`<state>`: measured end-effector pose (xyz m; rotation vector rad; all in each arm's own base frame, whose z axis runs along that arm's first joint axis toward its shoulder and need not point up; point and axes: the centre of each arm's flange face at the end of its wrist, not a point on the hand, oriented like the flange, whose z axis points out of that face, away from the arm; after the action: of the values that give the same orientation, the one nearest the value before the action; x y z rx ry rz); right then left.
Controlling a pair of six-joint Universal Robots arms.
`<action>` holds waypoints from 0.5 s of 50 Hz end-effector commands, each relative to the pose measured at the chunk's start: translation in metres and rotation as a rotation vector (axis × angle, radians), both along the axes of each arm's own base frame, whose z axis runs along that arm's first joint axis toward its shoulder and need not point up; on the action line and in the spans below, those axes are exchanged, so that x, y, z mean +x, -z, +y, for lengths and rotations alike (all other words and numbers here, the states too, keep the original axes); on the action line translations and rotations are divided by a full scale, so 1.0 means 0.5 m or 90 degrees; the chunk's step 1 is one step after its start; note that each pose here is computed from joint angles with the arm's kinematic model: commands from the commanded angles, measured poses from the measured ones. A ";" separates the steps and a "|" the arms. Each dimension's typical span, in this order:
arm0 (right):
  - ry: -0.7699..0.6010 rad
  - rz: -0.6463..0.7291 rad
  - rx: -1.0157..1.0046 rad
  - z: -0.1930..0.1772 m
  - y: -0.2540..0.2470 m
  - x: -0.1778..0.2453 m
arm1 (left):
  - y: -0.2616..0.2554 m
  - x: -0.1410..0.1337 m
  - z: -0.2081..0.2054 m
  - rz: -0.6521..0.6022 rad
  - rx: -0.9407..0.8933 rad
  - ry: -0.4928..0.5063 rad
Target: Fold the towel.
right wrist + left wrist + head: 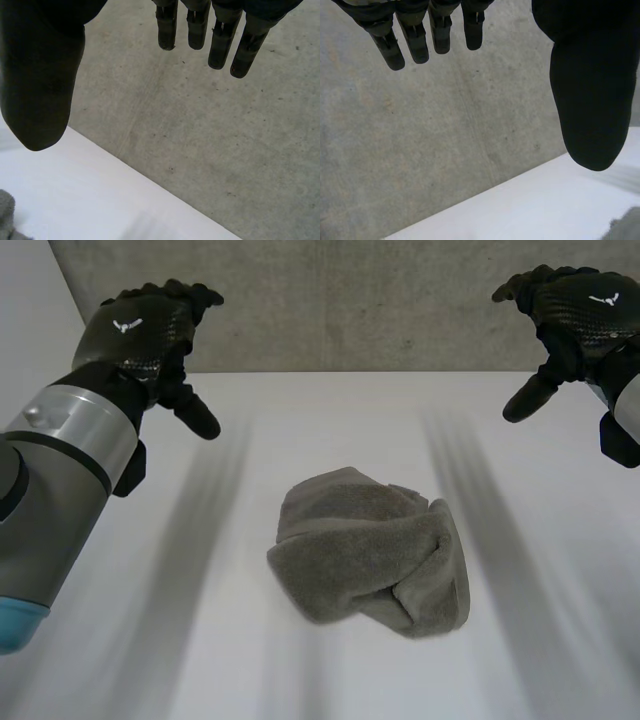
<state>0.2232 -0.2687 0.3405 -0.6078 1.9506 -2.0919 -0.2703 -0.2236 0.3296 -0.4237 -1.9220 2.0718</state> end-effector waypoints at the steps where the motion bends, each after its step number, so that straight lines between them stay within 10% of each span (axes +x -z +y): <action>1: -0.052 0.149 0.029 0.019 0.044 0.008 | 0.082 0.002 0.017 -0.055 0.073 0.019; 25: -0.205 0.254 0.259 0.042 0.290 0.086 | 0.385 -0.048 -0.002 -0.153 0.249 0.126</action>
<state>0.2631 -0.2393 0.2119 -1.2313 2.2074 -1.3953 -0.2878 -0.2203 0.1478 -0.7573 -2.2860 1.5059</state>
